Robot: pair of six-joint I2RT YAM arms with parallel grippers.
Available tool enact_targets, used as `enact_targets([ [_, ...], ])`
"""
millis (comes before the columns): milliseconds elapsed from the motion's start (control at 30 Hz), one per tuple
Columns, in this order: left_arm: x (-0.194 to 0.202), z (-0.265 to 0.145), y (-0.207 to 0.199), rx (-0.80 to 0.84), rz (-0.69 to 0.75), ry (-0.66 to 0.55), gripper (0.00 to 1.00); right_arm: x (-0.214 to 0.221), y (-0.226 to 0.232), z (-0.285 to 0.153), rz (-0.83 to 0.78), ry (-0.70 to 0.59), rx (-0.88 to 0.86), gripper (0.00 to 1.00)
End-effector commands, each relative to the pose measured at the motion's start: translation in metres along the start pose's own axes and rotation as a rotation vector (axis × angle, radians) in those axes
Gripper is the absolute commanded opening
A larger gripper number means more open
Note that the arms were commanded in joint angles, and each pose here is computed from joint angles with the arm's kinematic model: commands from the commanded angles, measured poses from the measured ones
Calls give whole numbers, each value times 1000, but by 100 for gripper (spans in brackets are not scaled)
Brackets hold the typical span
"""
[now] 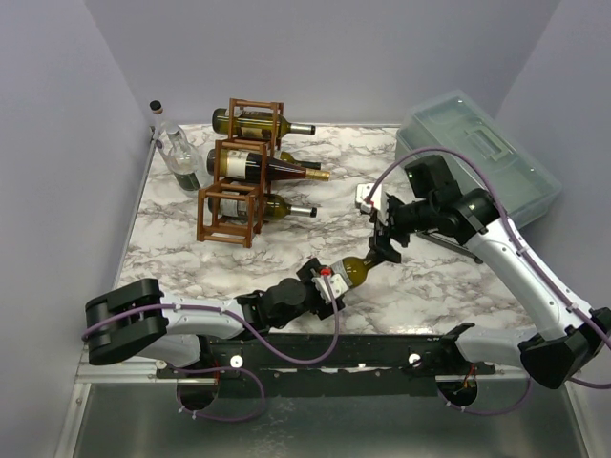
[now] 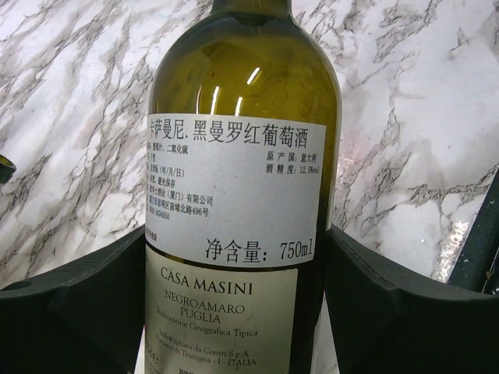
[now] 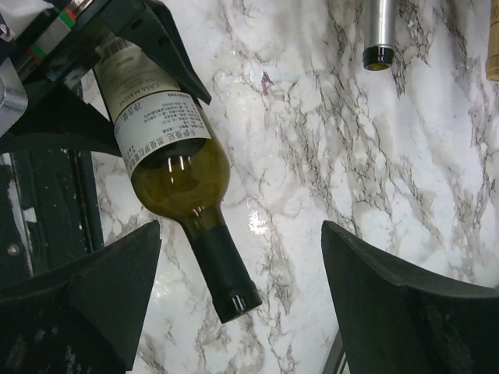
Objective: Take the wine bottle off the wine rack
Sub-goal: Place the wine bottle at the center of the board.
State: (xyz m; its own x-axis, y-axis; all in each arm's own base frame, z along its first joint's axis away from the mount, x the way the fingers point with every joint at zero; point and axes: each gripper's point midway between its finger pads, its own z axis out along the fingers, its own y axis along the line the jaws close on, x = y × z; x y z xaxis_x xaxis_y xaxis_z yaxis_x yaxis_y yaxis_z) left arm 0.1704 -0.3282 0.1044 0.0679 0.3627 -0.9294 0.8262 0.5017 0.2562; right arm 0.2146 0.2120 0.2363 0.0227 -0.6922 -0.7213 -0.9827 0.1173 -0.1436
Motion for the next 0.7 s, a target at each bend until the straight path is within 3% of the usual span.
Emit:
enact_targets([
  [0,-57,-4,17,-76,-105,-195,0,-29,0,-15,82,-162,-43,86],
  [367,-68,-5,27,-131,-203,-233,0,-36,-46,-50,440,-497,-67,86],
  [667,-77,-7,31,-154,-277,-290,0,-22,-51,-25,835,-570,-121,84],
])
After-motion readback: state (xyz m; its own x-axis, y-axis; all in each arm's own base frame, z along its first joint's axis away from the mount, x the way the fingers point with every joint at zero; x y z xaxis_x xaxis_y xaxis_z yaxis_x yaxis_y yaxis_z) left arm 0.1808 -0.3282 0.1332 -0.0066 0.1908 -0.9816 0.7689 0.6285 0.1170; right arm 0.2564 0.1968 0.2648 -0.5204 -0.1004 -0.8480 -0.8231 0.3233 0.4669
